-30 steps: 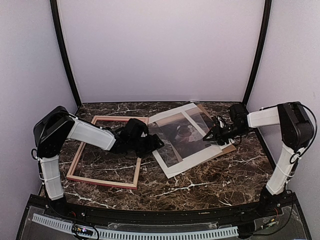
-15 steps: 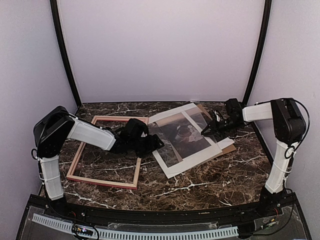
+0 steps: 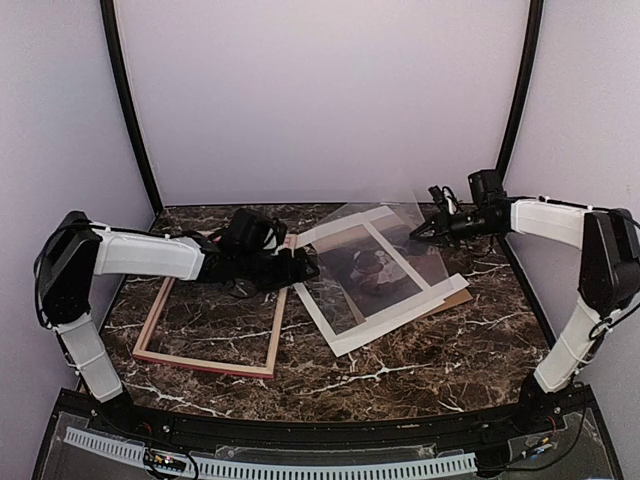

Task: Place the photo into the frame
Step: Pick up the glass panel from the mat board, then move the frame body to the center of the board.

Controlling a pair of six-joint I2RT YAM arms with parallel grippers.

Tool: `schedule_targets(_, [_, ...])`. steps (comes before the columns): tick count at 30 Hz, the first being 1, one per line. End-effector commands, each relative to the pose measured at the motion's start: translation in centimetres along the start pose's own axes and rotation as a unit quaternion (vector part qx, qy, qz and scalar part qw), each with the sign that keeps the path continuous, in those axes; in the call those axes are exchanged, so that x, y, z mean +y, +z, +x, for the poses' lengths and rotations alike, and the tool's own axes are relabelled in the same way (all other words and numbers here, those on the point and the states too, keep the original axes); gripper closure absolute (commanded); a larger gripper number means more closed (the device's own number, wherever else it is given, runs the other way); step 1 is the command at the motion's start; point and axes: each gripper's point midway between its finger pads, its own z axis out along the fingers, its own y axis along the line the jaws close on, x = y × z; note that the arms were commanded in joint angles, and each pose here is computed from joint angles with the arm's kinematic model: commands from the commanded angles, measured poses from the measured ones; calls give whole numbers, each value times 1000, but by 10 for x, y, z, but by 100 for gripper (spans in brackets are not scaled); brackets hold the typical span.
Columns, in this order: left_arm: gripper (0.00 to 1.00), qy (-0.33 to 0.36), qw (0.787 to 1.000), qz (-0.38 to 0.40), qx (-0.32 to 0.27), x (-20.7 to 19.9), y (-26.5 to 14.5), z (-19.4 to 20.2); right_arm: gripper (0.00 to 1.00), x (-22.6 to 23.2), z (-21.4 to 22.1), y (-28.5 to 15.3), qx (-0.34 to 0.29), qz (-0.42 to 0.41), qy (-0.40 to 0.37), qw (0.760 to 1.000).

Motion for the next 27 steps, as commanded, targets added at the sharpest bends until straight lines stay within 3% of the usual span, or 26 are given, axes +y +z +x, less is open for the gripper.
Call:
schedule_targets(1, [15, 51, 997, -47, -32, 18, -64, -48, 100, 55, -13, -31, -42, -65, -29, 997])
schedule_targets(8, [11, 44, 981, -176, -69, 112, -138, -95, 100, 97, -19, -55, -71, -114, -49, 990])
schedule_targets(13, [10, 11, 958, -281, -57, 192, -170, -109, 100, 120, -20, -64, -78, -141, -66, 985])
schedule_targets(20, [11, -4, 918, -396, -4, 271, -183, -114, 100, 128, -11, -62, -73, -155, -72, 983])
schedule_targets(27, [18, 11, 888, -457, 56, 311, -177, -107, 100, 127, -5, -60, -71, -151, -74, 983])
